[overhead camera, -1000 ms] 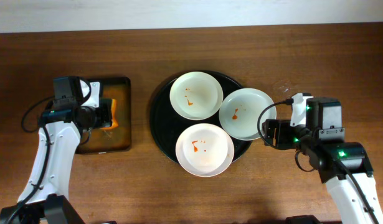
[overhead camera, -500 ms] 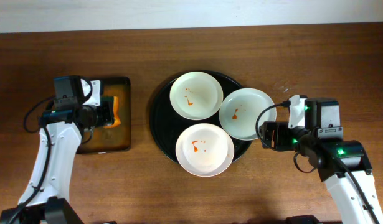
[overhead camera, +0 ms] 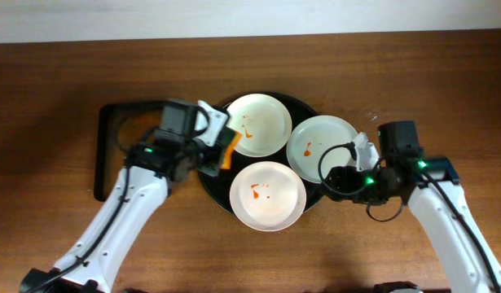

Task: Clean dirty plates on tray and stack at the side
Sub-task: 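Lift the sponge with the left gripper toward the plates, then grasp the rim of the front white plate with the right gripper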

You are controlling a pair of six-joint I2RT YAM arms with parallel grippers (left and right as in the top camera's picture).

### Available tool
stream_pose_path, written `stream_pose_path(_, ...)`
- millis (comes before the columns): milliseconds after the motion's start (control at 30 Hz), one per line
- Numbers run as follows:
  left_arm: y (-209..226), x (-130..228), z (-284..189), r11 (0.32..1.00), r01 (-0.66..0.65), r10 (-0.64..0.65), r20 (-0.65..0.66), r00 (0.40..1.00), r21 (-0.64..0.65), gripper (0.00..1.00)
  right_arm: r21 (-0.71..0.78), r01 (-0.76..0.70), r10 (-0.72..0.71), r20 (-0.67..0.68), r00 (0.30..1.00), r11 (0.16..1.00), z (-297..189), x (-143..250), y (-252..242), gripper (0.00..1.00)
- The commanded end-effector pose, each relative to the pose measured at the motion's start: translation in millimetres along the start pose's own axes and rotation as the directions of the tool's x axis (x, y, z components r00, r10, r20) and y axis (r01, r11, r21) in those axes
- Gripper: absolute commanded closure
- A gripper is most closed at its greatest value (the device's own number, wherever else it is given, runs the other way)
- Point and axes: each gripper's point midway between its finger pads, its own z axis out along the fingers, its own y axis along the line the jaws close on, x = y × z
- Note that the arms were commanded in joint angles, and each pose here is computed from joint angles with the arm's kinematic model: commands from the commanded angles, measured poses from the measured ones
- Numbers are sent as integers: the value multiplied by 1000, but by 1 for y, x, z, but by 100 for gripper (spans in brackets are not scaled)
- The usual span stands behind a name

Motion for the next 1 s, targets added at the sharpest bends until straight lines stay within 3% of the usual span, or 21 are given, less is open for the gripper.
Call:
stream_pose_path(0, -27, -12, -6, 999, -21, 20, 36, 999, 47, 100, -66, -19, 12, -108, 994, 998, 20, 14, 11, 28)
stream_pose_path(133, -40, -12, -1, 997, -45, 43, 31, 999, 68, 100, -67, -26, 14, -184, 983, 997, 39, 23, 21, 30)
stream_pose_path(233, -51, -8, 5, 994, -34, 33, 11, 999, 101, 100, 32, -60, 66, -222, 973, 998, 55, 31, 14, 32)
stream_pose_path(667, -99, 11, 39, 972, -84, 101, -69, 993, 221, 100, 71, -148, 160, -232, 959, 987, 91, 48, -5, 45)
stream_pose_path(967, -122, 24, 53, 961, -99, 132, -111, 985, 259, 100, 72, -161, 173, -223, 959, 984, 99, 48, 1, 47)
